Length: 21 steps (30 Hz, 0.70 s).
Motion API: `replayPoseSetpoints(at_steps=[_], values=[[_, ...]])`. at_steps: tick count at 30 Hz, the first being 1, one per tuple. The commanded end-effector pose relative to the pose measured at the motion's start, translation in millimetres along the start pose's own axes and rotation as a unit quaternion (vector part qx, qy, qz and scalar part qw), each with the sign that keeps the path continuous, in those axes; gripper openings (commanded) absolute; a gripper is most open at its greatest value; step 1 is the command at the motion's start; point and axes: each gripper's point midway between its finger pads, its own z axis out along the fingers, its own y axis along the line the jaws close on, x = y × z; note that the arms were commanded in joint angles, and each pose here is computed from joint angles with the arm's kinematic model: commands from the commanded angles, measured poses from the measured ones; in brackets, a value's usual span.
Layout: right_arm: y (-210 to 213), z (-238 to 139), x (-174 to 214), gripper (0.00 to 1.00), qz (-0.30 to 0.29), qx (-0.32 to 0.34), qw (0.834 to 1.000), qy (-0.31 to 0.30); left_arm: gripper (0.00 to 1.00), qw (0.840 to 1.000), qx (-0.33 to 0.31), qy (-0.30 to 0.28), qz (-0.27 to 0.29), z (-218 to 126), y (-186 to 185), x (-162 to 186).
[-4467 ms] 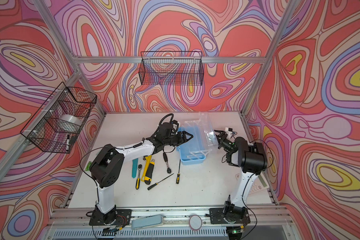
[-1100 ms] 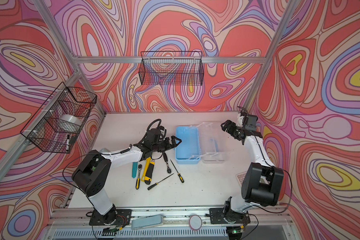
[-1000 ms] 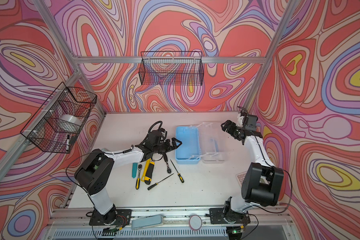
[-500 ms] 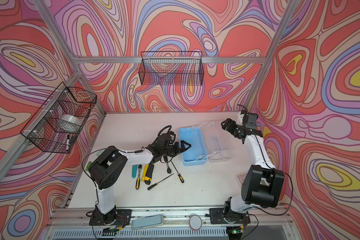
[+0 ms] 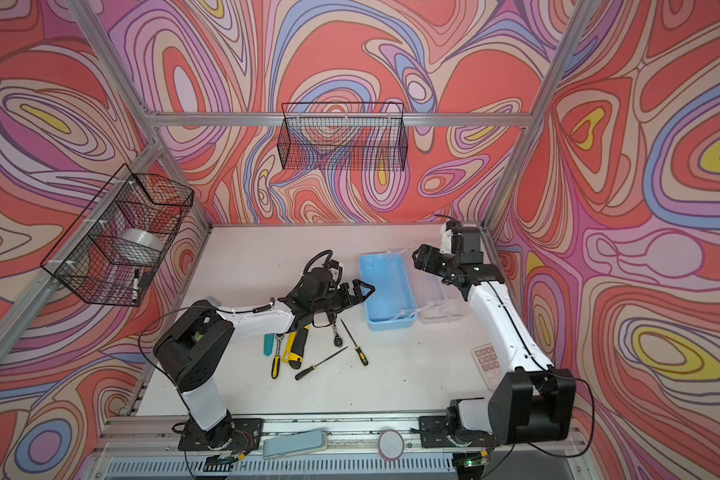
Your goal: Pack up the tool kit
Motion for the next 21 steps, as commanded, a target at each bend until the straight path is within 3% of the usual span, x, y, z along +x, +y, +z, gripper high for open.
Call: replayPoseSetpoints(at_steps=[1, 5, 12, 21], values=[[10.9, -6.8, 27.0, 0.84, -0.026, 0.030, 0.999, 0.021, 1.00, 0.999, -0.024, -0.021, 0.003, -23.5, 17.9, -8.9], [51.7, -10.5, 70.4, 0.84, -0.088, 0.030, 0.994, 0.052, 1.00, 0.997, -0.065, -0.045, -0.002, -58.2, 47.6, -12.9], [97.4, -12.5, 162.5, 0.77, -0.185, 0.045, 0.974, 0.127, 1.00, 0.988, -0.134, -0.071, 0.025, -114.2, 68.3, -20.0], [105.9, -9.7, 250.7, 0.68, -0.204, 0.057, 0.958, 0.194, 1.00, 0.975, -0.191, -0.106, 0.037, -166.5, 90.4, -18.2]])
